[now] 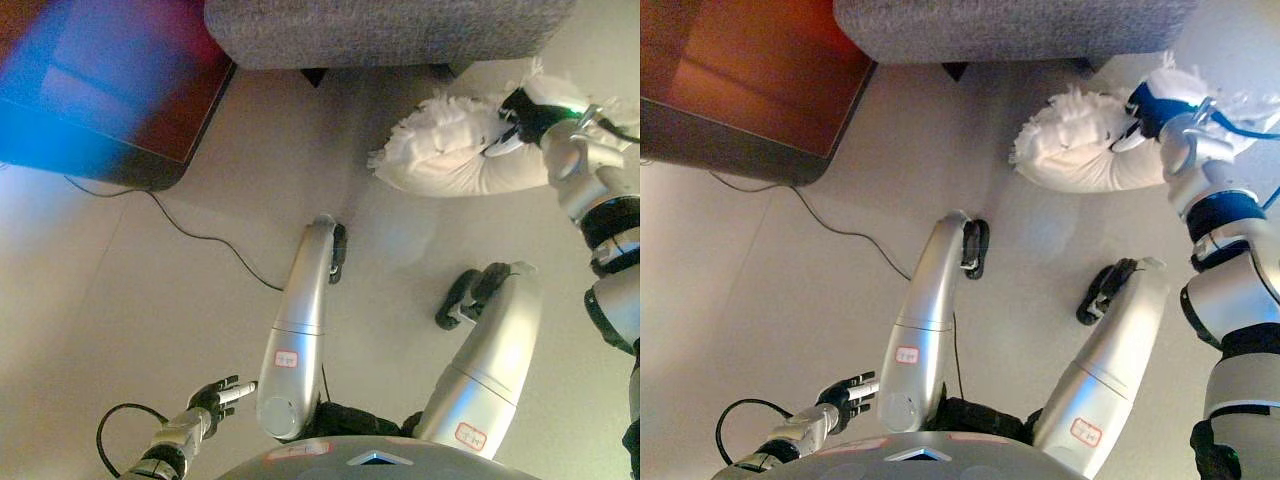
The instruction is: Pick up the pillow and put it on the sofa.
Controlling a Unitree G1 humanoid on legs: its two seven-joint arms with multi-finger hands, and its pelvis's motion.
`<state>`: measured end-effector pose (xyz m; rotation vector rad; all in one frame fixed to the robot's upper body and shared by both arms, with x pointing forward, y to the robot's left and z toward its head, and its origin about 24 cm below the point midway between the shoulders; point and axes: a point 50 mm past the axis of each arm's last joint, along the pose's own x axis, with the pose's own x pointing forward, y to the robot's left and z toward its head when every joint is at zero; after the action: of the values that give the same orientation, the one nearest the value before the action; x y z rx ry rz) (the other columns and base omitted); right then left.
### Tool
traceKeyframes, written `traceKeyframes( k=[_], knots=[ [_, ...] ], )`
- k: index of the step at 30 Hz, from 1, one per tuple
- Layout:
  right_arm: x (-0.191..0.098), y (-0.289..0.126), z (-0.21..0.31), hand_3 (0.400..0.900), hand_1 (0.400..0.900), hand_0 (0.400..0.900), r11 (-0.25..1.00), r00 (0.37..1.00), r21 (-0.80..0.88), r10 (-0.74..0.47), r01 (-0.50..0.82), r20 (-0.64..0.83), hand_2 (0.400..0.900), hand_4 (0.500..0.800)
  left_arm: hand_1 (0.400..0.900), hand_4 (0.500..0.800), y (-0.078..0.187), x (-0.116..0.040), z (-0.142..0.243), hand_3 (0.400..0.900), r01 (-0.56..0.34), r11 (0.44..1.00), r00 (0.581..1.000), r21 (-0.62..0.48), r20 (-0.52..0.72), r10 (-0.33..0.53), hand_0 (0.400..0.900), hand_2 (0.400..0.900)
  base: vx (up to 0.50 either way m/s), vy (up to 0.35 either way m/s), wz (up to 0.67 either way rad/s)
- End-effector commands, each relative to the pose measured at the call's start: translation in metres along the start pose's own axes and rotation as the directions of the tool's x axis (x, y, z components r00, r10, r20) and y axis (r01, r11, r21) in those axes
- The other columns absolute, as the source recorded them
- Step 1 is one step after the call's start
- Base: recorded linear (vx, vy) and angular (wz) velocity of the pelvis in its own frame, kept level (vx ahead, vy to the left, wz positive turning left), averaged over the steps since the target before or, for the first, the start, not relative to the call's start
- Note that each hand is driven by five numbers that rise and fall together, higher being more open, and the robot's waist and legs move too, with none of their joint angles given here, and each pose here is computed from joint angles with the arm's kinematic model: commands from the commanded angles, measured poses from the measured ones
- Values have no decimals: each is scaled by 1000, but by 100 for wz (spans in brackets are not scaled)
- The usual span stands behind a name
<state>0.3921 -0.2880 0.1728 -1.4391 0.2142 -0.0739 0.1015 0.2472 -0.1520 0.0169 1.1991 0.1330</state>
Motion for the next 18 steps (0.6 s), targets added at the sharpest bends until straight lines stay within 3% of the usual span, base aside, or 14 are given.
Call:
traceKeyframes(
  k=[1,9,18],
  knots=[
    [-5,-28,24,400,400,400,983,971,98,-170,155,166,400,500,900,800,43,-11,-29,900,-160,986,977,54,-135,166,900,900,96,13,-1],
    [-17,13,11,400,400,400,996,978,85,-36,19,203,400,500,900,800,60,-16,-31,900,-199,971,953,131,-205,223,900,900,261,-32,-1],
    [-30,10,28,400,400,400,995,948,71,51,-77,314,400,500,900,800,65,-23,-60,900,-231,961,918,154,-291,268,900,900,202,-45,-9]
  ],
)
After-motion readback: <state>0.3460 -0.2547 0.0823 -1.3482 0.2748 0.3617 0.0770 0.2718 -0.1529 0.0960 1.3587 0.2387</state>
